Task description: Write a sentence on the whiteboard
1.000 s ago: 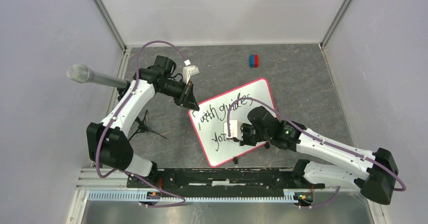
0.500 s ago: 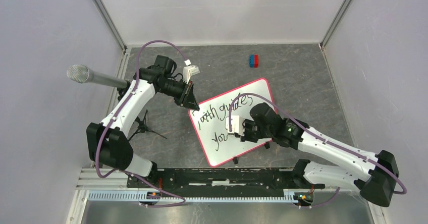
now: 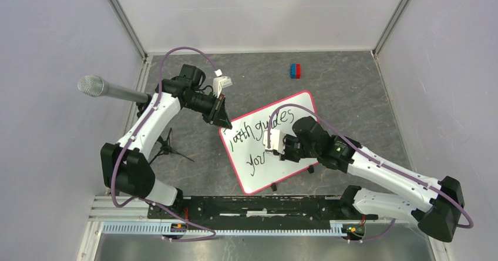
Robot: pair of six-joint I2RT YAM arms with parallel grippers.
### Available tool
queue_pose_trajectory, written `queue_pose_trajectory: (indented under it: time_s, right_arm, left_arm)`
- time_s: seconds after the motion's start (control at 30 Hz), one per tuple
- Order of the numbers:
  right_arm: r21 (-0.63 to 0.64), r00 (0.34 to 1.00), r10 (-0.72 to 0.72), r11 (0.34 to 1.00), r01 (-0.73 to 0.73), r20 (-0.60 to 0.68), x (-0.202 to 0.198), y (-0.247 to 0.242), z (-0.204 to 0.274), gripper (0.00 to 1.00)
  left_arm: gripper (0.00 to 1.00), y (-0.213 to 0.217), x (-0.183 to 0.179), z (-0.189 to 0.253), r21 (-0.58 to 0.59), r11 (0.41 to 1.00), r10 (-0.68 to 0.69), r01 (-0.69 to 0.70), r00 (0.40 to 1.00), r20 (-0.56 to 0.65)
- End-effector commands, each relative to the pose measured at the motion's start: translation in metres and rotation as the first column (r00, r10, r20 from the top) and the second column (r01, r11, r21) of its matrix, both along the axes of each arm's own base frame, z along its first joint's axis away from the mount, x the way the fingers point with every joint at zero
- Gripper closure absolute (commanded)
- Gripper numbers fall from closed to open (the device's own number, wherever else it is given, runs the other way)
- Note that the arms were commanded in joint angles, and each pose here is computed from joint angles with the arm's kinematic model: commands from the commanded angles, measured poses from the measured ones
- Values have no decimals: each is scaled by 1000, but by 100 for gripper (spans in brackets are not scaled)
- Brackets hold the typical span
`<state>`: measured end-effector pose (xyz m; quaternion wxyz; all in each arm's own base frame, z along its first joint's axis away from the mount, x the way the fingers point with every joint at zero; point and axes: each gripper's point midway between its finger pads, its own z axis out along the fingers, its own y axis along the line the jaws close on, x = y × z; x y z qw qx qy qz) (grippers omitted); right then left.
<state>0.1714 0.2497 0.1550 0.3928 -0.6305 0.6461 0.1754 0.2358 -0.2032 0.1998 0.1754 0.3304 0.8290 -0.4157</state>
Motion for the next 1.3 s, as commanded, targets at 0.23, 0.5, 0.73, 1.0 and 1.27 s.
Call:
queue_pose_trajectory:
  time_s: [0.23, 0.5, 0.73, 1.0, 1.27]
  right_arm:
    - [-58, 999, 18, 998, -20, -42, -10, -12, -31, 100]
    - [-83, 1000, 9, 996, -11, -24, -10, -19, -33, 100]
    - [-44, 1000, 3, 999, -2, 28, -3, -16, 1, 100]
    - [18, 999, 13, 1000, -14, 45, -2, -5, 24, 100]
    - [19, 999, 8, 1000, -9, 49, 4, 1, 18, 100]
  left_arm:
    - [97, 3, 1, 3, 27, 1000, -16, 15, 999, 47]
    - [98, 3, 2, 4, 27, 1000, -15, 14, 999, 48]
    - [98, 2, 1, 4, 26, 1000, -16, 15, 999, 45]
    - [98, 2, 0, 5, 24, 1000, -20, 19, 999, 48]
    - [98, 1, 1, 5, 25, 999, -21, 20, 999, 49]
